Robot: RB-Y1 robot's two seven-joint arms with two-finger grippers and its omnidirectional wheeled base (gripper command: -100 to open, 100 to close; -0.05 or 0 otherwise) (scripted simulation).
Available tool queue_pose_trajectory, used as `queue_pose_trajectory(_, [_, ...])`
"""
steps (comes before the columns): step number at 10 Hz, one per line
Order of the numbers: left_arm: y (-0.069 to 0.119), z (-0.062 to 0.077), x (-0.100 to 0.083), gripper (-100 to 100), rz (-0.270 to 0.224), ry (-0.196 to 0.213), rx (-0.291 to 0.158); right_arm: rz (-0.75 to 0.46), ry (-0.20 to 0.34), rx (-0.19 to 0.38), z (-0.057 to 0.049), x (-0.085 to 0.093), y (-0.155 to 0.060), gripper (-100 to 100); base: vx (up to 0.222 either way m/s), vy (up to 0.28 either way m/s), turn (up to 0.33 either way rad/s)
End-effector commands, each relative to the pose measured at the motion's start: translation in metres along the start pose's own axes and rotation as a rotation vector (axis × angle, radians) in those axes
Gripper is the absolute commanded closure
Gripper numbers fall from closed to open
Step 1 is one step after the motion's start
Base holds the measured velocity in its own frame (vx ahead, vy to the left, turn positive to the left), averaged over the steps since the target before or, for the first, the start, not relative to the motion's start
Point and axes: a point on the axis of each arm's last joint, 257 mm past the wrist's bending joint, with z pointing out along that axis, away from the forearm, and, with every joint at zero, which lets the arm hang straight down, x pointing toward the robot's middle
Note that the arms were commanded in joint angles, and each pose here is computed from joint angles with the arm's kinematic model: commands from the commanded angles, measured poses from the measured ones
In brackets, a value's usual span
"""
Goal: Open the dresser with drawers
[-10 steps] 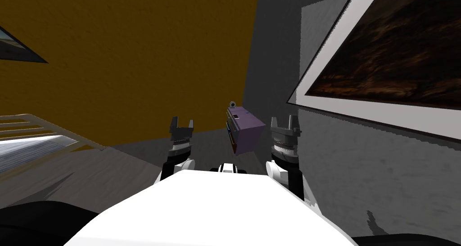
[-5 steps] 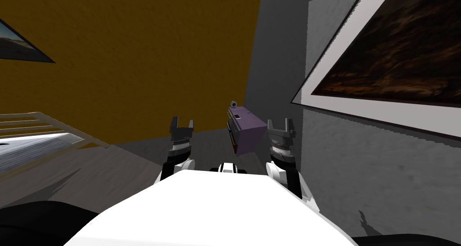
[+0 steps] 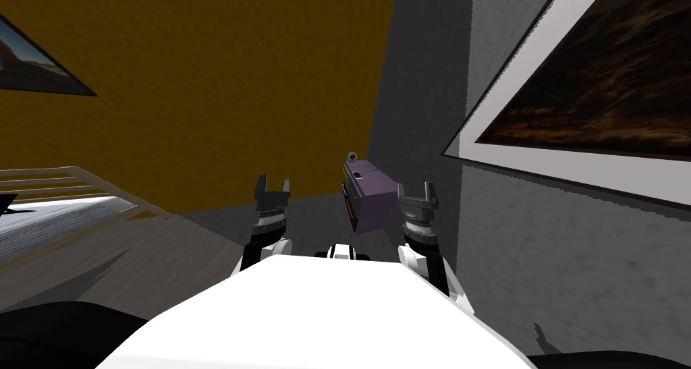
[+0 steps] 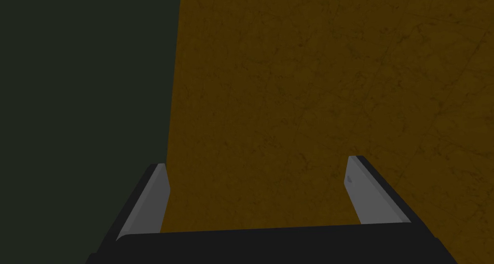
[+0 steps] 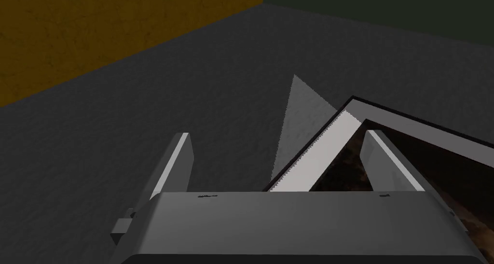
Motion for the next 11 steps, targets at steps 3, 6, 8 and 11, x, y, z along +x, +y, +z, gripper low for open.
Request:
queue_pose_trajectory(3, [0.000,0.000,0.000,0,0.000,0.000,0.000,0.158,-0.014,0.034,-0.018,-0.010,-0.025,-100,0.022,0.014,0.034])
queue_pose_trajectory(6, [0.000,0.000,0.000,0,0.000,0.000,0.000,0.249,-0.026,0.050,-0.027,-0.016,-0.037,-100,0.017,0.011,0.031])
queue_pose_trajectory(8, [0.000,0.000,0.000,0,0.000,0.000,0.000,0.290,-0.028,0.050,-0.028,-0.016,-0.037,-100,0.022,0.011,0.023])
queue_pose_trajectory(11, [0.000,0.000,0.000,0,0.000,0.000,0.000,0.390,-0.046,0.065,-0.038,-0.022,-0.050,-100,0.023,0.014,0.039])
